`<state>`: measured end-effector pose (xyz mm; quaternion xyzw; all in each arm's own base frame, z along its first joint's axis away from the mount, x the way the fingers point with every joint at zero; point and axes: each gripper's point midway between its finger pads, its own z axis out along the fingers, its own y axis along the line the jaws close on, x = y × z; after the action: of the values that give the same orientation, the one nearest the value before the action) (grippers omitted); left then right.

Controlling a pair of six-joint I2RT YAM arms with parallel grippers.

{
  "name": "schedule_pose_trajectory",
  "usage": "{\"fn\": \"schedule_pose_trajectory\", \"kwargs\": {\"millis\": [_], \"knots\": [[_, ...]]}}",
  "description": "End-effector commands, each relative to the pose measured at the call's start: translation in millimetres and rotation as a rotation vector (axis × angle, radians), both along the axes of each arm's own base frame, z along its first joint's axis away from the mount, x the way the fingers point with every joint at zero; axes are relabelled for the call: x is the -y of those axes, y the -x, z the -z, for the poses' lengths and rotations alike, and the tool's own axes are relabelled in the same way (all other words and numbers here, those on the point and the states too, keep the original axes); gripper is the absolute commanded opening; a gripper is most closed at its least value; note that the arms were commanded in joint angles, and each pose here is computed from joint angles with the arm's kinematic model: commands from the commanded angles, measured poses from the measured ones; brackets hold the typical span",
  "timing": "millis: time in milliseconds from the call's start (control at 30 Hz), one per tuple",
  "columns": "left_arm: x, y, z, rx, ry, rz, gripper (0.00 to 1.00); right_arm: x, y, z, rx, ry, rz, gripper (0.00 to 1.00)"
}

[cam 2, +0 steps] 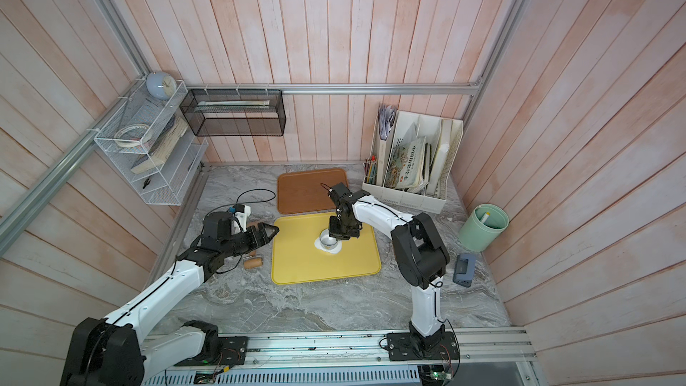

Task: Roll out the dumpling wrappers from the dough
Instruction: Press the dumpling wrapper on the work surface.

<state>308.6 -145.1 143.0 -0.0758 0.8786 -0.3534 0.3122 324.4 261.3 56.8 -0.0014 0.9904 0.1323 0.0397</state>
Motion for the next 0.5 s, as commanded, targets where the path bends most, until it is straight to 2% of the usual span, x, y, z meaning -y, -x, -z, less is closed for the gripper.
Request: {"fn": "schedule_pose_trajectory", "kwargs": {"millis": [0,167,267,333,467], "knots": [[2,-2,-4,0.012,-0.005,0.014,0.86,0,0,8,-0.02,0.002,0.008,0.0],[1,0,-2,0.011,-0.008,0.014,0.86,2,1,13,-0.03,0.013,0.014,0.0],[0,1,1,0.003,-0.013,0.007,0.86,5,2,11,-0.031,0.029,0.019,0.24],[0,1,5,-0.008,-0.013,0.002,0.85,5,1,3,-0.017,0.026,0.02,0.36],[10,1,11,-0.038,0.004,0.025,0.76,4,-1,-28,0.038,-0.01,0.009,0.47]]}}
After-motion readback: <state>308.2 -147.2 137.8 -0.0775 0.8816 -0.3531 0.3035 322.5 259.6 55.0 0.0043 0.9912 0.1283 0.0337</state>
